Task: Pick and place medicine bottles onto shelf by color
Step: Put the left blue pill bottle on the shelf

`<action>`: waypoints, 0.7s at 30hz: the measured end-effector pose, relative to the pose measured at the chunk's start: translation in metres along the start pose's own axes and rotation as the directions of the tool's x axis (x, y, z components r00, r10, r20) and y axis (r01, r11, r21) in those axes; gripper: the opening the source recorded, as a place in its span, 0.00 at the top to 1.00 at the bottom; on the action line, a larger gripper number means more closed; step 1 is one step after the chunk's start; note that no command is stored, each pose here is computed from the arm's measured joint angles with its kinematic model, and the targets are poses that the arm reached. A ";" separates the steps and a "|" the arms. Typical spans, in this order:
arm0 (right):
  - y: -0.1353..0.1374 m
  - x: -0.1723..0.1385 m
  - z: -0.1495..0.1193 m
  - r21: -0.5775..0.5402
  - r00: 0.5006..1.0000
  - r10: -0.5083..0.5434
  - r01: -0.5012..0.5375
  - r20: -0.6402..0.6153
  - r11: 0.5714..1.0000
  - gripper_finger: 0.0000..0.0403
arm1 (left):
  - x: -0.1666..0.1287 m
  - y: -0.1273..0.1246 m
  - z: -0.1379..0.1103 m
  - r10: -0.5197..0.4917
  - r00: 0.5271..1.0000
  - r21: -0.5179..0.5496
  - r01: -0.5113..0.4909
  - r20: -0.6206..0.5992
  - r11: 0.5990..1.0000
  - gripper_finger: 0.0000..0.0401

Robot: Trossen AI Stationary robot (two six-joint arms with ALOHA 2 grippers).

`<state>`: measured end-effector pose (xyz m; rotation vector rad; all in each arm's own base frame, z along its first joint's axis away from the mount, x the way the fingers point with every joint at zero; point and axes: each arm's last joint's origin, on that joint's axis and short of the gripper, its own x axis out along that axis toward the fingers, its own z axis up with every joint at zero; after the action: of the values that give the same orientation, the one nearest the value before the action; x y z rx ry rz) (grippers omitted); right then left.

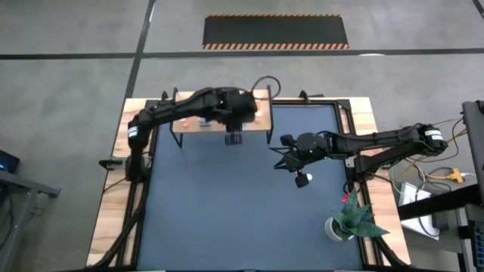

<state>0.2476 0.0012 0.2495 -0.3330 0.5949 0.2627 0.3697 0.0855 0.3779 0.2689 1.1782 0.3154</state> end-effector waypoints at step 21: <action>0.000 0.000 0.000 0.011 1.000 0.000 0.000 -0.002 1.000 0.98 | 0.036 0.011 -0.002 0.016 0.994 -0.100 -0.027 -0.109 0.995 0.76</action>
<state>0.2476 0.0011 0.2493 -0.3231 0.5984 0.2592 0.3796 0.1098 0.3505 0.1784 1.2622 0.4117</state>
